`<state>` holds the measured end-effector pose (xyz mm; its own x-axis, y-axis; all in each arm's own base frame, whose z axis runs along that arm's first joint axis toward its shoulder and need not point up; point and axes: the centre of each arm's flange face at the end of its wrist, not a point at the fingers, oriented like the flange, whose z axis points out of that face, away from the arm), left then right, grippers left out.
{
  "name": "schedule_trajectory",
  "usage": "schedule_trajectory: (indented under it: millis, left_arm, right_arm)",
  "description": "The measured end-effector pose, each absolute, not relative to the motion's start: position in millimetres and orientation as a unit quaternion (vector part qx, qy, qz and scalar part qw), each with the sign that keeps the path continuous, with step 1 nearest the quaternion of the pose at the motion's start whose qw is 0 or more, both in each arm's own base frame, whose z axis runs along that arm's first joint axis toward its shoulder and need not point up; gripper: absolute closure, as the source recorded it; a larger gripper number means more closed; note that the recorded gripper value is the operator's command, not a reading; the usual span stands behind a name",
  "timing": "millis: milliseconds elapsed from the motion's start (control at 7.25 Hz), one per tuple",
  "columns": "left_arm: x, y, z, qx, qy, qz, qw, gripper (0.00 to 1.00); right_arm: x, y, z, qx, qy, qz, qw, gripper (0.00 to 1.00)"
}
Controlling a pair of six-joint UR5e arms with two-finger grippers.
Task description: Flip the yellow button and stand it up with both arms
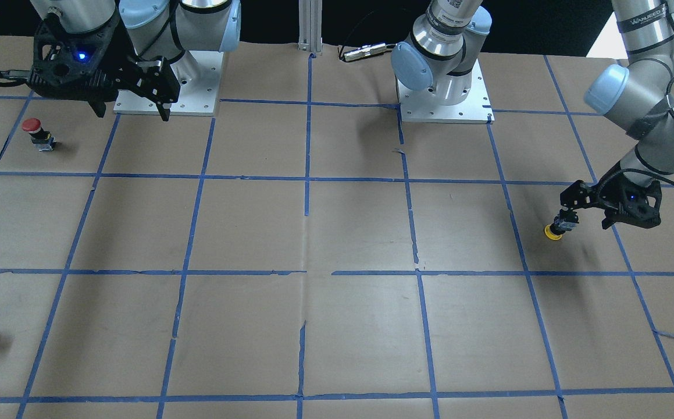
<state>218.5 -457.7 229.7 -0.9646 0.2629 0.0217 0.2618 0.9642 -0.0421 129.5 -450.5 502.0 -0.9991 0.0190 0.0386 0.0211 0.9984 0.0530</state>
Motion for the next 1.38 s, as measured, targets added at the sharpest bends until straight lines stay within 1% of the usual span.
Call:
schedule_trajectory:
  millis: [828,966,1241,1379]
  left_arm:
    - [208.4,-452.6,221.6,-0.105,-0.994,0.03,0.013,0.02]
    - [207.8,-452.5,220.9,-0.103,-0.994,0.03,0.014,0.06]
    - [206.9,-451.7,218.5,-0.103,-0.994,0.027,0.016,0.07]
    - [206.7,-451.5,217.3,-0.103,-0.994,0.026,0.017,0.11]
  right_arm:
    - [127.6,-450.1,501.0,-0.012,-0.999,-0.03,0.019,0.0]
    - [127.6,-450.0,500.8,-0.012,-0.999,-0.031,0.019,0.0]
    - [127.1,-450.6,500.6,-0.013,-0.999,-0.03,0.019,0.0]
    - [127.0,-451.4,499.3,-0.013,-0.999,-0.032,0.019,0.0]
